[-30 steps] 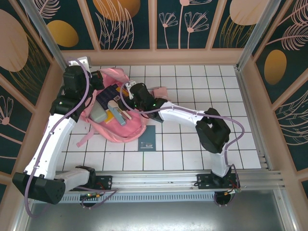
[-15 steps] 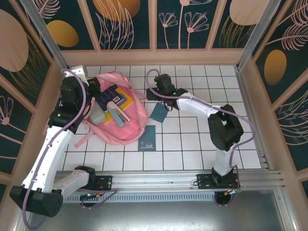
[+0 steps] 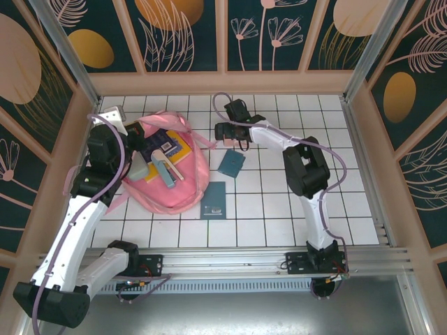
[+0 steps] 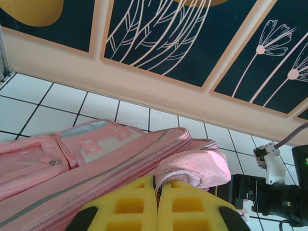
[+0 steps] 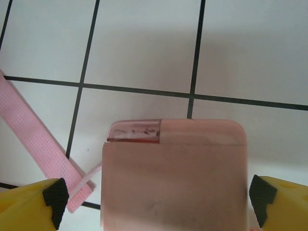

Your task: Pack the student bag

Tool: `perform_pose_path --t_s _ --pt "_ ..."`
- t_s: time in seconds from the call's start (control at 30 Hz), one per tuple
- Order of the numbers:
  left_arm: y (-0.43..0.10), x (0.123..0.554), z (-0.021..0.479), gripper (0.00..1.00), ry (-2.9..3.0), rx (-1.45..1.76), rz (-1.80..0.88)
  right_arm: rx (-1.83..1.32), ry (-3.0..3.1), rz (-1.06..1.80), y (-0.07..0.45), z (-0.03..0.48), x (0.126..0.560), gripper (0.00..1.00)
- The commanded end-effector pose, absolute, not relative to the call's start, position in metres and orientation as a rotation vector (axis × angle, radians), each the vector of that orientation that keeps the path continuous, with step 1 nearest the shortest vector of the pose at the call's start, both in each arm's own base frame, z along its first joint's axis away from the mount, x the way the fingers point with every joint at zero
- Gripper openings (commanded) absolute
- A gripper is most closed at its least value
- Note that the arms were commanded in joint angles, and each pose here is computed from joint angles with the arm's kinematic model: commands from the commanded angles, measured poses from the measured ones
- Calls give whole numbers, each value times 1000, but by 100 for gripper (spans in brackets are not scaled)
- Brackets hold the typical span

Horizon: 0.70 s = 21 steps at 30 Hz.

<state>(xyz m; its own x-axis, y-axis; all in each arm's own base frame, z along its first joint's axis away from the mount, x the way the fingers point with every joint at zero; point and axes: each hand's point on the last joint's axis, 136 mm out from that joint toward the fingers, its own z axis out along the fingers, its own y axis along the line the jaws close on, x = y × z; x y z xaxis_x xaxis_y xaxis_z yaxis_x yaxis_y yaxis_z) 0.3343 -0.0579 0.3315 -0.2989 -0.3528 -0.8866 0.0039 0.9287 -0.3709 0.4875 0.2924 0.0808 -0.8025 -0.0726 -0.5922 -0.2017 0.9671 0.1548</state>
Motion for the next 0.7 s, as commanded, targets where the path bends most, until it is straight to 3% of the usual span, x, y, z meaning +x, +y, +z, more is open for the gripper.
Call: perform_pose_path --t_s 0.0,0.37,0.67 --pt "-51 337 351 0 1760 -287 -365 -222 2532 269 293 77 491 99" --pt "-54 338 355 0 1754 -280 -386 -233 2595 174 280 38 483 98" --pt "-57 339 357 0 1760 -279 -405 -207 2553 124 271 47 490 71"
